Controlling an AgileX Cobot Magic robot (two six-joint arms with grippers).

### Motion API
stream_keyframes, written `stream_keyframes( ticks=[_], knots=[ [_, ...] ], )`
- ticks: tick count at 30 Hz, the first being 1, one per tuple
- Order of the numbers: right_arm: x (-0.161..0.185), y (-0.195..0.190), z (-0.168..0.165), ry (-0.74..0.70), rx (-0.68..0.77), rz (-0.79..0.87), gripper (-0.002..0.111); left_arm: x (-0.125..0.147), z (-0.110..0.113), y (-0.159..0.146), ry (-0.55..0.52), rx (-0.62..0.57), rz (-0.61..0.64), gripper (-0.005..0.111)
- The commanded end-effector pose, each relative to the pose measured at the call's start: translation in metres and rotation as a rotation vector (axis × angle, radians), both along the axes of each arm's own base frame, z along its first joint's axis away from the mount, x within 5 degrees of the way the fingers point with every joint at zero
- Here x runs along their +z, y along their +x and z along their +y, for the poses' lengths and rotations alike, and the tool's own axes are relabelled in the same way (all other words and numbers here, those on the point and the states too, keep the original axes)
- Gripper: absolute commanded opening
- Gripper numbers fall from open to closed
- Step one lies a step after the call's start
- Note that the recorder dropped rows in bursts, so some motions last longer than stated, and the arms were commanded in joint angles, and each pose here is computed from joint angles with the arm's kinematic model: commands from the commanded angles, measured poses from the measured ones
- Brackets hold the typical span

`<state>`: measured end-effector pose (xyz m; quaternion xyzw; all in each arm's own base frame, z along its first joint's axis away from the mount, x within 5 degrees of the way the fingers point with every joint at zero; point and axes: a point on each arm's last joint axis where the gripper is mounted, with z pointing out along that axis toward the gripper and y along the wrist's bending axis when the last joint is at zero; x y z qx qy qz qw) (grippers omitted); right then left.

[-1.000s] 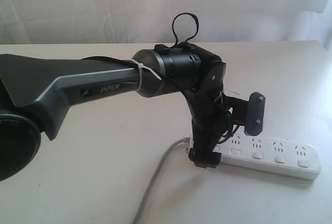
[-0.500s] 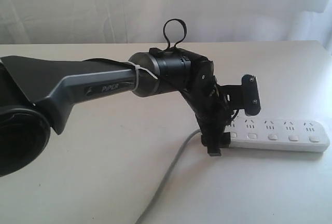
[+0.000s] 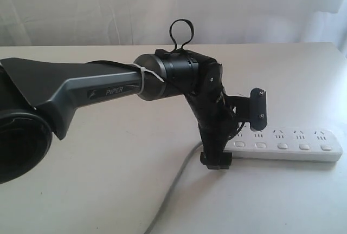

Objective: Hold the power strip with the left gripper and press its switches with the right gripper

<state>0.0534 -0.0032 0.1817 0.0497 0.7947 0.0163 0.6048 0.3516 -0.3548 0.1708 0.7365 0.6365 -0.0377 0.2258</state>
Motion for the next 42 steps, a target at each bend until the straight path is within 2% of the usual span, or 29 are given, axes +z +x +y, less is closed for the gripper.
stream_keyframes(
  ticks=[1,2,3,5,11,16,20,25,29,35,42],
  knots=[
    [0.0,0.0,0.0,0.001,-0.002,-0.009,0.0,0.005,0.002,-0.004,0.005,0.005,0.037,0.105],
    [0.0,0.0,0.0,0.001,-0.002,-0.009,0.0,0.004,0.002,-0.005,-0.001,0.061,0.07,0.105],
    [0.0,0.0,0.0,0.001,-0.002,-0.009,0.0,0.005,0.001,-0.002,-0.046,0.195,0.092,0.105],
    [0.0,0.0,0.0,0.001,-0.002,-0.009,0.0,0.013,-0.001,0.004,-0.092,0.282,0.077,0.105],
    [0.0,0.0,0.0,0.001,-0.002,-0.009,0.0,0.06,-0.008,0.009,-0.147,0.27,0.058,0.105],
    [0.0,0.0,0.0,0.001,-0.002,-0.009,0.0,0.075,-0.008,0.009,-0.125,0.258,0.065,0.105],
    [0.0,0.0,0.0,0.001,-0.002,-0.009,0.0,0.064,-0.009,0.01,-0.048,0.25,0.115,0.105],
    [0.0,0.0,0.0,0.001,-0.002,-0.009,0.0,0.029,-0.008,0.014,0.099,0.249,0.175,0.105],
    [0.0,0.0,0.0,0.001,-0.002,-0.009,0.0,0.004,-0.008,0.017,0.167,0.249,0.204,0.105],
    [0.0,0.0,0.0,0.001,-0.002,-0.009,0.0,-0.006,-0.011,0.017,0.175,0.235,0.202,0.105],
    [0.0,0.0,0.0,0.001,-0.002,-0.009,0.0,0.018,-0.027,0.014,0.101,0.166,0.099,0.105]
  ],
)
